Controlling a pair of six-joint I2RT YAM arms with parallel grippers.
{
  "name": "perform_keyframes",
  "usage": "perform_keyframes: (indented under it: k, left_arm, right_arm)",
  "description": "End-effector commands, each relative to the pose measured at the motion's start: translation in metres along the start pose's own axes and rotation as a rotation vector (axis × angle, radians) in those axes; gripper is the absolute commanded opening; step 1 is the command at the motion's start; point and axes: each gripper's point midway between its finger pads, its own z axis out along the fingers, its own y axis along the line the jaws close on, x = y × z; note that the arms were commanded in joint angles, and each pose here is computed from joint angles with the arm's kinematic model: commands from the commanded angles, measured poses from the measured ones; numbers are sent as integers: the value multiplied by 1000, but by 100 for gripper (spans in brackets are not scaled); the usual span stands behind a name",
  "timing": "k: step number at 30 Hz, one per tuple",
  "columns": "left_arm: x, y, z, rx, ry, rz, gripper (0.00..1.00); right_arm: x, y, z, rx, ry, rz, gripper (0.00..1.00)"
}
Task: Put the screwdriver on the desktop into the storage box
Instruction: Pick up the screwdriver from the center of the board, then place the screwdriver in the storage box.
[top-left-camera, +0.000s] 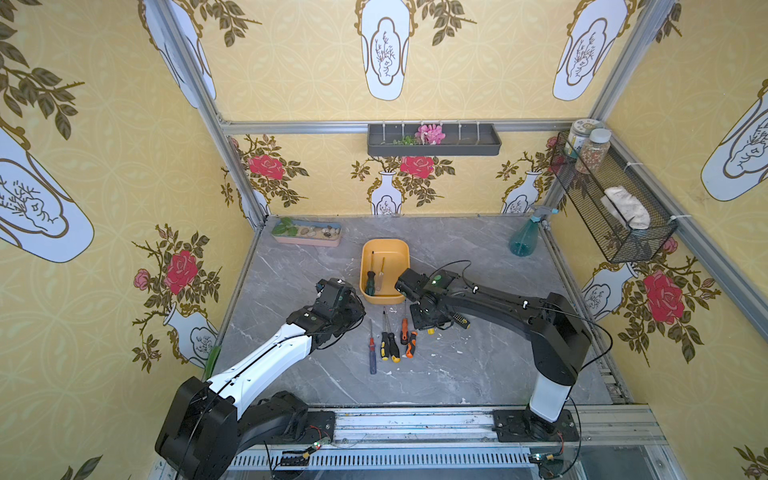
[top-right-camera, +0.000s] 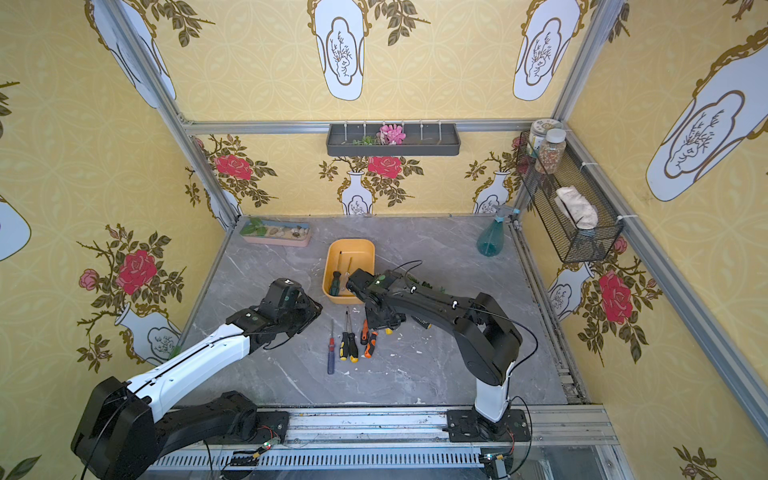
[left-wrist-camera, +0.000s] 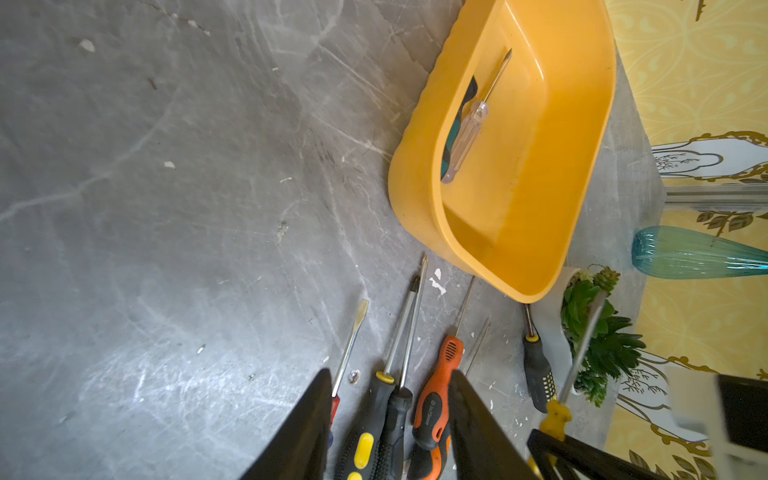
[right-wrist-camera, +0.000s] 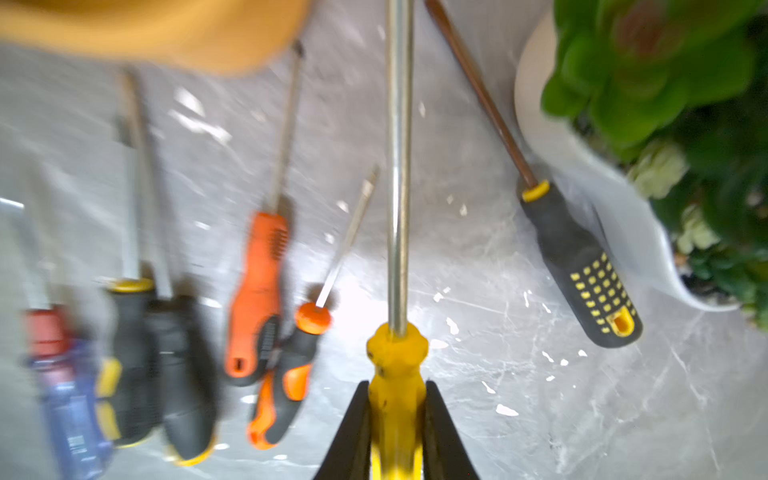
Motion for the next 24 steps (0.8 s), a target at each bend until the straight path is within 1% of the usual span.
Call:
perform_keyframes:
  k: [1,3,6,10,13,16,24]
  left_arm:
    - [1,4,1,-5,2,0,47]
    - [1,7,1,-10,1,-3,47]
    - [0,9,-3,-12,-4,-3,48]
    - [0,13,-6,-18,-7,10,47]
    - [3,18,-6,-27,4,15,47]
    - [5,21,-6,-37,14,21,47]
    - [2,24,-6,-60,8,49,48]
  right_arm:
    - [-19,28,-14,-119,-37,81,9]
    - [-34,51,-18,-211,-50,123,9]
    - [-58,74,-16,-311,-48,185,9]
    - [-92,82,-8,-347,-55,257,9]
    - [-116,83,2,-346,-71,311,8]
    - [-132,84,16,-337,-76,344,8]
    - [-146,79,57,-258,-73,369,10]
